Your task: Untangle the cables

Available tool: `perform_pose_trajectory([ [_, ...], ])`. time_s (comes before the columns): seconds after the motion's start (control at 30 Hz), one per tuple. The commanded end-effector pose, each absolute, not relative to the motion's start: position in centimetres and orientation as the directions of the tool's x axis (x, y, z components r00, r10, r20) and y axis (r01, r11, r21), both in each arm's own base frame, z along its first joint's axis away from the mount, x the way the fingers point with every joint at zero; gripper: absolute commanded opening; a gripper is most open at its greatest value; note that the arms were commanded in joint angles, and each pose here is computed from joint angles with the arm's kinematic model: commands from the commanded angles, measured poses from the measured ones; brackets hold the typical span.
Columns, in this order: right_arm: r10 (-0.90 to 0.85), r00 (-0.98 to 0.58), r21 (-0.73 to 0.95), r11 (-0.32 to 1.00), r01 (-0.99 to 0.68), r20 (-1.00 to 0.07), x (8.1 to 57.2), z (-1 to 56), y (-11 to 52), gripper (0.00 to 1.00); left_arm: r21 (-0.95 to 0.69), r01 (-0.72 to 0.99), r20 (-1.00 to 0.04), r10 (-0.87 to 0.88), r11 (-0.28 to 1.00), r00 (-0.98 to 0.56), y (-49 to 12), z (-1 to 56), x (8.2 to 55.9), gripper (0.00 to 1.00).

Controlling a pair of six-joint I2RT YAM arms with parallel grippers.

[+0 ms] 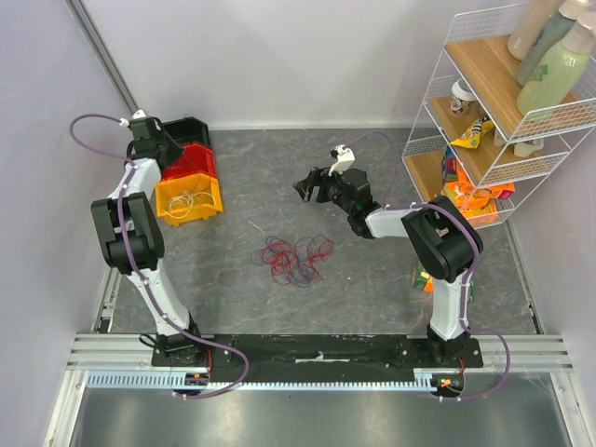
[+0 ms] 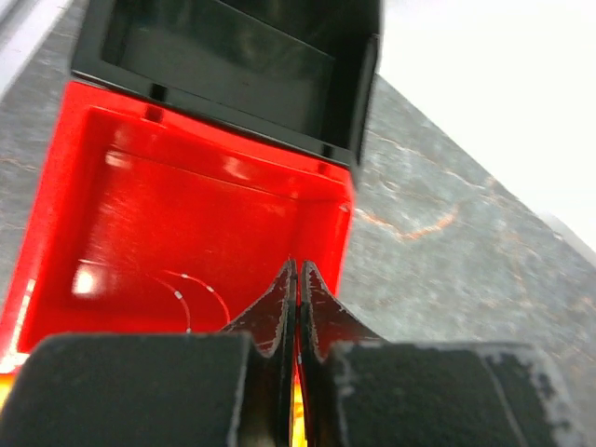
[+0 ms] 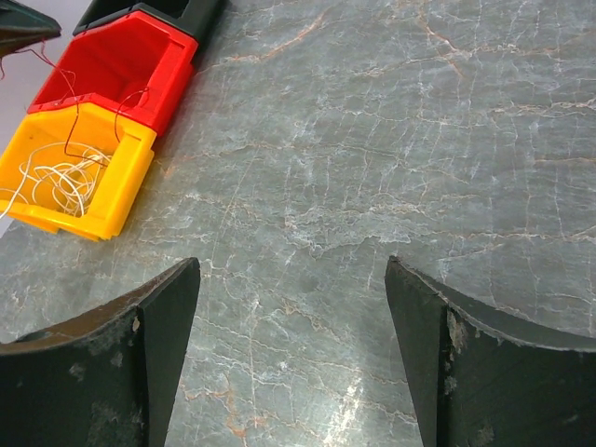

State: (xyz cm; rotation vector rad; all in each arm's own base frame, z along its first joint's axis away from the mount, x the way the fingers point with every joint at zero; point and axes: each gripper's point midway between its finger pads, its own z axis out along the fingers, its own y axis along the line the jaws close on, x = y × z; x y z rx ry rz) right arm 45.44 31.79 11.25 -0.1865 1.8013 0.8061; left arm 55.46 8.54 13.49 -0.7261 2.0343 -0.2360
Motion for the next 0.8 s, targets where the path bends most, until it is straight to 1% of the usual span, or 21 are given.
perform_pose_trajectory([
  [0.0,0.297,-0.333,0.438,0.727,-0.529,-0.895,46.6,13.7,32.6,0.88,-0.577,-0.185,-0.756,-0.606,0.796,-0.250,5.7,24.1,55.5,0.02],
  [0.1,0.296,-0.336,0.440,0.723,-0.533,-0.894,46.5,13.7,32.6,0.88,-0.593,-0.044,-0.793,-0.593,0.804,-0.140,4.9,29.5,55.3,0.02],
  [0.2,0.297,-0.333,0.438,0.723,-0.535,-0.895,46.4,13.8,32.6,0.88,-0.567,0.096,-0.822,-0.569,0.818,-0.007,4.2,34.0,55.2,0.02],
  [0.27,0.295,-0.332,0.437,0.723,-0.535,-0.896,46.4,13.8,32.6,0.88,-0.537,0.126,-0.834,-0.547,0.834,0.072,4.6,36.2,55.2,0.02],
  [0.37,0.294,-0.334,0.437,0.722,-0.537,-0.896,46.4,13.7,32.6,0.88,-0.484,0.110,-0.852,-0.496,0.868,0.165,5.7,37.6,55.6,0.02],
  [0.47,0.295,-0.338,0.440,0.719,-0.537,-0.894,46.4,13.5,32.7,0.88,-0.431,0.066,-0.880,-0.435,0.900,0.191,6.8,37.2,56.5,0.02],
  [0.57,0.299,-0.337,0.443,0.714,-0.542,-0.893,46.5,13.6,32.8,0.88,-0.362,0.021,-0.912,-0.359,0.932,0.195,7.8,35.6,57.4,0.02],
  [0.77,0.304,-0.342,0.452,0.708,-0.543,-0.889,46.6,13.5,32.9,0.88,-0.296,-0.093,-0.953,-0.288,0.951,0.093,9.4,29.9,57.8,0.02],
])
